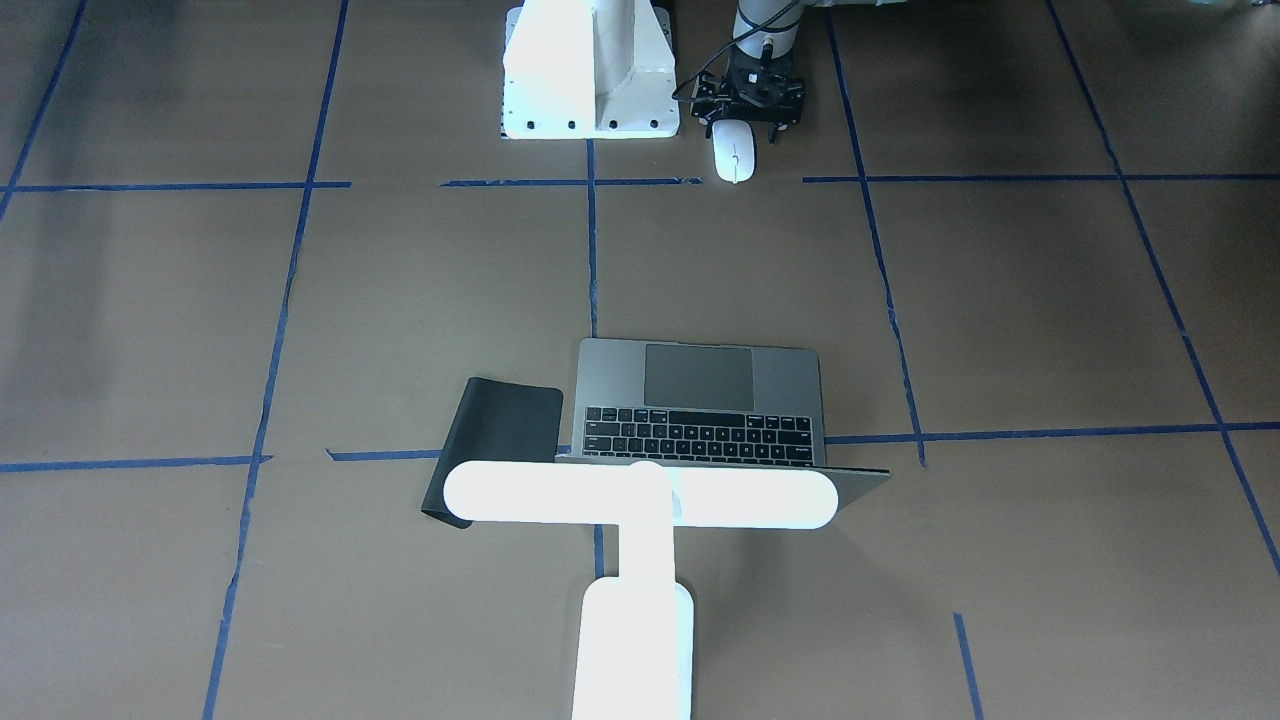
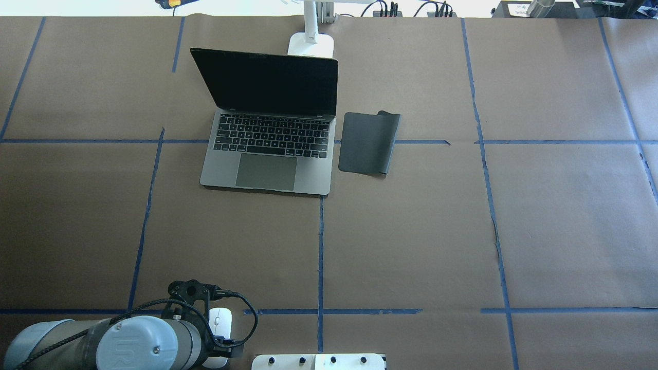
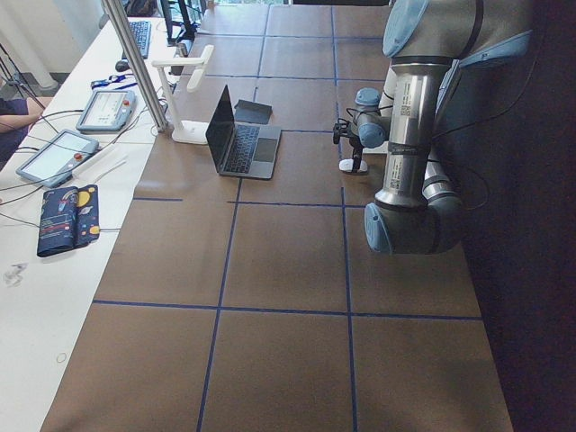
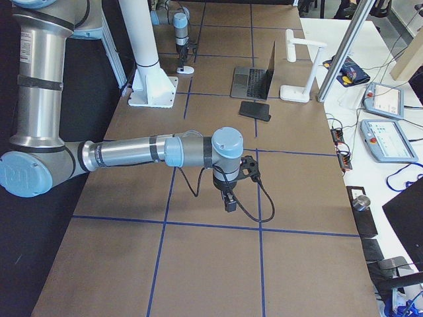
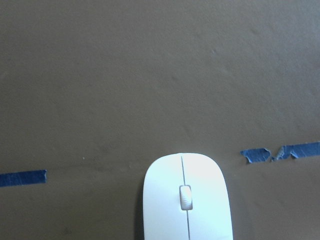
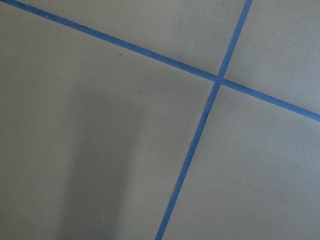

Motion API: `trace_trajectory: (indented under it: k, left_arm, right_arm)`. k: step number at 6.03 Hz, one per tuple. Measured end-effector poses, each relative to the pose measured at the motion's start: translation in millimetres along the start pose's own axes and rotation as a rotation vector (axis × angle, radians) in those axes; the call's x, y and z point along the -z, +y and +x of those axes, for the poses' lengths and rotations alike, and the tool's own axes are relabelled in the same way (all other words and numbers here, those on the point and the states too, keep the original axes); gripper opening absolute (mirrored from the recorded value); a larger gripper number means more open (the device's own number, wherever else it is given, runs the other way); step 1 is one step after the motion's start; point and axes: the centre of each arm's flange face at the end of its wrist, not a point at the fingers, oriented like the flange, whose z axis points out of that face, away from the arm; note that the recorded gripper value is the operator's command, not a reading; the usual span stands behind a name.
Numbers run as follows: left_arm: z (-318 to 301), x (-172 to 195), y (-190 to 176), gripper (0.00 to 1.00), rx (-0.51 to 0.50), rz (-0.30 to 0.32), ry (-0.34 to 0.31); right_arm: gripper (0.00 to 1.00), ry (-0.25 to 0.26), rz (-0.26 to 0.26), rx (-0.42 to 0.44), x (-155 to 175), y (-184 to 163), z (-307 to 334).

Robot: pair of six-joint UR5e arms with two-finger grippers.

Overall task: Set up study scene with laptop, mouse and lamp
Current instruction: 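Grasp the white mouse with the left gripper, then carry the mouse with the left gripper onto the black mouse pad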

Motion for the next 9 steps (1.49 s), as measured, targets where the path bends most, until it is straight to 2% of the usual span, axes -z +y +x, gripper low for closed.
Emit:
trace_trajectory:
  k: [1, 2, 4, 7, 9]
  left_arm:
    - [5.7, -6.3, 1.4, 0.44, -0.003, -0.004, -0.004]
    - [9.4, -9.4, 2.0, 0.26, -0.005, -0.007, -0.004]
    - [12.2, -7.6, 1.4, 0.14, -0.008, -0.006, 0.001]
    - [12.7, 18.0, -14.2, 0.1, 0.004, 0.019, 0.04]
    - [36.1, 47.3, -47.9, 0.1, -0.014, 0.076, 0.102]
  right_arm:
    - [1.0, -0.001, -0.001, -0.001, -0.6, 1.1, 0.2]
    - [1.0, -0.001, -0.002, -0.002, -0.8, 1.5, 0.3]
    - [1.0, -0.003, -0.003, -0.004, -1.0, 1.8, 0.3]
    - [1.0, -0.015, 0.001, -0.004, -1.1, 1.6, -0.9]
    - [1.0, -0.017, -0.003, -0.008, -3.8, 5.7, 0.4]
